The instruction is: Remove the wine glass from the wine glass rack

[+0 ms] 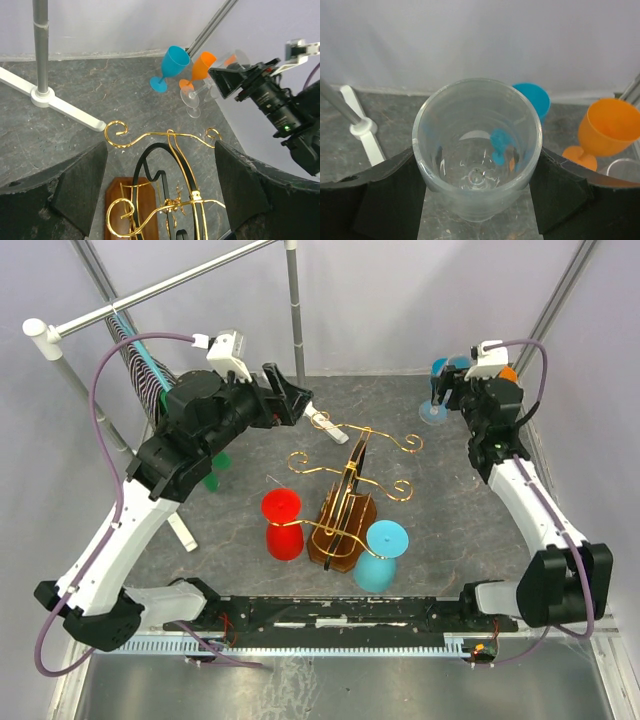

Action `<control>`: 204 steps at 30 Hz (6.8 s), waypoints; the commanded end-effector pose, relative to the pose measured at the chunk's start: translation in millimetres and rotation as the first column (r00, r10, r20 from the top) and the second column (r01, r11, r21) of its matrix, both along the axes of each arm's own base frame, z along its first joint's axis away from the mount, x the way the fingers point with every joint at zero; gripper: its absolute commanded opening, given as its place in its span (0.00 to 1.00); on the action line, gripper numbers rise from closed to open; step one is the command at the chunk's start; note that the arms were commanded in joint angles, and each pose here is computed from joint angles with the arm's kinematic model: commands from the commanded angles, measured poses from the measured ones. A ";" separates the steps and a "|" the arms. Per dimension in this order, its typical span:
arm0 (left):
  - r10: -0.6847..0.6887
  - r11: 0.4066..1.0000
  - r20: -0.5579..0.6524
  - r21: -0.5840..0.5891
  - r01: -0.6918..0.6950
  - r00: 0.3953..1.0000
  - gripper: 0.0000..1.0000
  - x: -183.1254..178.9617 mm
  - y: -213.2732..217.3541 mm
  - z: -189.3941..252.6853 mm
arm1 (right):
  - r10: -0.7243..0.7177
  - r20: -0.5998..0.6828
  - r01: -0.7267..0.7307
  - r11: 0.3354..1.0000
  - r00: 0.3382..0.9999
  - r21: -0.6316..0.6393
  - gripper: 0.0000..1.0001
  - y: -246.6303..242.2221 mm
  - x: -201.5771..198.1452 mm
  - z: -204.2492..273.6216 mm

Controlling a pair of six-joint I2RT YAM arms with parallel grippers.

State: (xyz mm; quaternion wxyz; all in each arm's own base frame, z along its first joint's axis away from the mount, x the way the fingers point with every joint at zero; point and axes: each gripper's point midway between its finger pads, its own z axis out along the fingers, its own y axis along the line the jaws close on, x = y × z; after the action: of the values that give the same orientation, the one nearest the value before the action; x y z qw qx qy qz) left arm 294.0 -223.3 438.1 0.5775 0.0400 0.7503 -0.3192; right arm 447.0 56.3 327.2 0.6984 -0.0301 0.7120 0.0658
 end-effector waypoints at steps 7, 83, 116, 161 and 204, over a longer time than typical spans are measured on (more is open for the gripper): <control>-0.014 0.999 0.069 0.034 0.012 0.998 0.94 10.6 -5.1 3.5 | -0.030 0.122 0.028 0.999 0.992 0.022 0.63 -12.0 31.3 -41.2; 0.027 0.998 -0.018 0.050 -0.026 0.999 0.95 -4.9 12.1 -37.1 | 0.329 -0.229 -0.182 0.851 0.916 0.493 0.81 58.4 -197.7 27.3; -0.028 0.999 -0.067 0.040 0.030 0.997 0.96 -21.5 9.8 -44.8 | 0.831 -0.333 -0.119 0.424 0.446 0.898 0.55 125.5 -341.0 -29.4; -0.045 0.998 -0.095 0.031 0.048 0.995 0.97 -18.1 1.9 -55.3 | 0.904 -0.323 -0.193 0.383 0.280 0.904 0.01 150.3 -343.9 -31.8; 0.007 0.999 -0.048 0.042 -0.005 0.999 0.99 -30.0 24.4 -46.3 | 0.587 -0.257 -0.099 0.505 0.768 0.858 0.00 109.9 -270.8 -14.1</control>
State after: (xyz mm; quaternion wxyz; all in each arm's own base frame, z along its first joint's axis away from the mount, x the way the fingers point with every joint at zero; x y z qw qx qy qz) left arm 265.4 -207.2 373.2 0.5301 0.0505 0.7914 -0.3002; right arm 152.3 177.7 298.6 0.3011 0.1548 0.7663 0.5460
